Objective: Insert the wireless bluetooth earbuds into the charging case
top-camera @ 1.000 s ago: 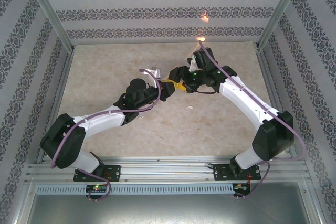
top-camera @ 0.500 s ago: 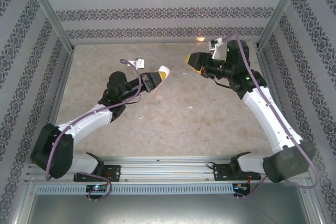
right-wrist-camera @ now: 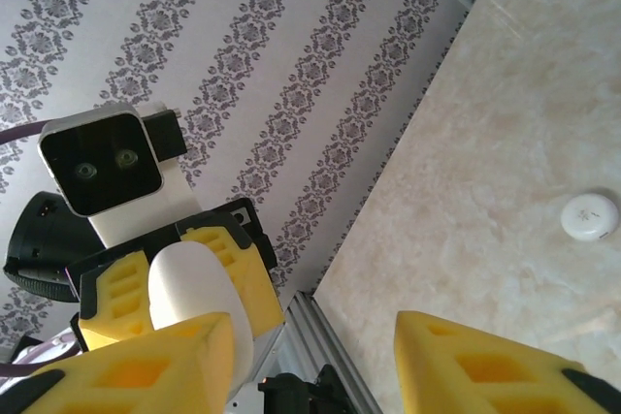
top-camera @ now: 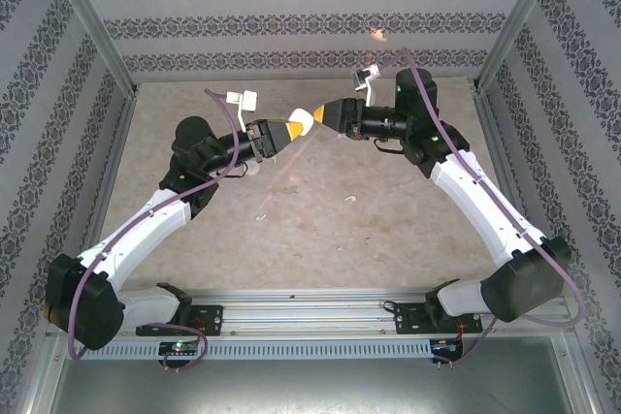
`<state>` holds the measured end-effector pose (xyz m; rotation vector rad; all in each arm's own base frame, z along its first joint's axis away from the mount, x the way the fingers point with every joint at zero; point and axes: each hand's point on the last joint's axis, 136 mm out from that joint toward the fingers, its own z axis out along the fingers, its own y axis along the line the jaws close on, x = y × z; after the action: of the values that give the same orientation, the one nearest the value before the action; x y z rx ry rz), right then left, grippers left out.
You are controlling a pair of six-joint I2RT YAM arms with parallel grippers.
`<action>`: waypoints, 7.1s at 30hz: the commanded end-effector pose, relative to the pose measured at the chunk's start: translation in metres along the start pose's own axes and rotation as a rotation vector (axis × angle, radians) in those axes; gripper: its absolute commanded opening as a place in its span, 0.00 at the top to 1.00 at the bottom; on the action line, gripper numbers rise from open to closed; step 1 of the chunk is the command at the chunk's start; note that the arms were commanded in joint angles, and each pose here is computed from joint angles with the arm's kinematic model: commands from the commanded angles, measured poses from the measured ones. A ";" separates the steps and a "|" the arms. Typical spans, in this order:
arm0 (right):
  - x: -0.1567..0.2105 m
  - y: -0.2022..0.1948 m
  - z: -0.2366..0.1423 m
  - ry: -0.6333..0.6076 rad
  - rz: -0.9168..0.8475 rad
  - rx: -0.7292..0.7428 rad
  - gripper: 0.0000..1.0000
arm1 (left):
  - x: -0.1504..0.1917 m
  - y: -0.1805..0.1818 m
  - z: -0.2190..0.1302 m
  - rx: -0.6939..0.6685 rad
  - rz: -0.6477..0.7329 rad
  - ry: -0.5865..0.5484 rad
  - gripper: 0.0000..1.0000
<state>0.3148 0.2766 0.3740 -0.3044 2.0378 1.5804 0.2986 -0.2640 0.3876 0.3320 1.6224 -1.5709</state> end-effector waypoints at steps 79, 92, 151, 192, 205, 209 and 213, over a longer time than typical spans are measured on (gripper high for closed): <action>0.042 0.066 0.009 0.207 -0.402 -0.088 0.86 | 0.006 -0.028 -0.055 0.028 0.111 0.174 0.23; 0.045 0.063 0.019 0.218 -0.422 -0.083 0.86 | 0.022 -0.027 -0.039 0.065 0.096 0.205 0.32; 0.048 -0.004 0.056 0.097 0.364 0.012 0.31 | 0.017 0.015 -0.055 -0.145 0.478 -0.080 0.89; 0.050 0.005 0.077 0.068 0.378 -0.066 0.78 | 0.032 0.030 -0.051 -0.183 0.391 0.016 0.51; 0.044 0.005 0.064 0.001 0.305 -0.054 0.79 | 0.034 0.031 -0.056 -0.106 0.224 0.041 0.43; 0.047 0.003 0.065 0.016 0.310 -0.055 0.79 | 0.030 0.029 -0.052 -0.056 0.211 0.035 0.47; 0.049 0.006 0.066 0.027 0.306 -0.062 0.79 | 0.026 0.030 -0.045 -0.022 0.198 0.038 0.52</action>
<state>0.2971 0.3468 0.3334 0.0295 2.1734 1.8215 0.2894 -0.2256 0.3216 0.4530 1.6706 -1.3590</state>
